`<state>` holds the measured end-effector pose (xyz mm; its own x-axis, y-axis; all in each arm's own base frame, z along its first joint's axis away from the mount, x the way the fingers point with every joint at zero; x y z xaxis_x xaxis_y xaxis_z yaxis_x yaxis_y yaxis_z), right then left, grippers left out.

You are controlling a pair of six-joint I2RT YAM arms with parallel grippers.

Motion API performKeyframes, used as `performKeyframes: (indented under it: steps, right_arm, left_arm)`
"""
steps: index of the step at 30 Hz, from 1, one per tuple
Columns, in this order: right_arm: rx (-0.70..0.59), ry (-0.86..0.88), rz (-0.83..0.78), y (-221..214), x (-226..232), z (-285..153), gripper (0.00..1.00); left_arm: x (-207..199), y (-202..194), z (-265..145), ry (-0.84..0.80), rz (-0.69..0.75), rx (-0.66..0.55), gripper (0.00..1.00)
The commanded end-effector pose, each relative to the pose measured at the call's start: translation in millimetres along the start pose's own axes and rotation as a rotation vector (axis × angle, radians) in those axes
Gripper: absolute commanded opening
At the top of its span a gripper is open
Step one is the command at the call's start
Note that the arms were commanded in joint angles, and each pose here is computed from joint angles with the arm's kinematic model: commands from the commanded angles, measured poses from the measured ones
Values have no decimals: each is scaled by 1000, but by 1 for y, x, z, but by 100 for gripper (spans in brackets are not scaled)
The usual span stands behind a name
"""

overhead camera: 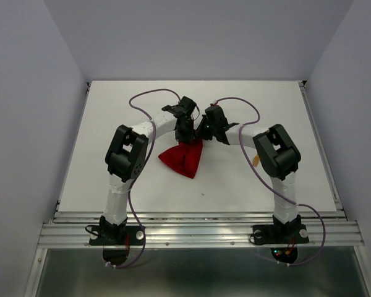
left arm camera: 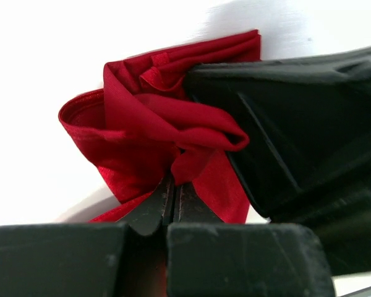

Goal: Fold the napkin into a case and place the utensils inside
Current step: Stuff the top corner of the smaller-rectangle-folded napkin into the folded napkin.

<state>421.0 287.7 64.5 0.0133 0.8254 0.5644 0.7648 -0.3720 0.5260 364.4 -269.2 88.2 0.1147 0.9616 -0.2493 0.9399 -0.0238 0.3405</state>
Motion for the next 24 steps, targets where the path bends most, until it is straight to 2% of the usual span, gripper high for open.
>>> performKeyframes:
  steps: [1, 16, 24]
  right_arm:
    - [15, -70, -5, -5, -15, -9, 1]
    - [-39, -6, -43, 13, 5, -36, 1]
    - [-11, 83, -64, -10, 3, -66, 1]
  left_arm:
    - [-1, 5, 0, 19, -9, -5, 0]
    - [10, 15, -6, 42, 31, -33, 0]
    - [6, 14, -4, 4, 44, -25, 0]
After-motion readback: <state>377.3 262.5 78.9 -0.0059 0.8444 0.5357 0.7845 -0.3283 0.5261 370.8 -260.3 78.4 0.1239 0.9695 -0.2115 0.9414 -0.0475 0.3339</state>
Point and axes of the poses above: each gripper's point midway between its finger pads, its own z axis out along the fingers, its own x axis along the line the jaws close on, y = z × x, the point moved 5 cm from there along -z, back along the fingers, and after that the axes turned 2 degrees about -z, right-handed, at the moved point
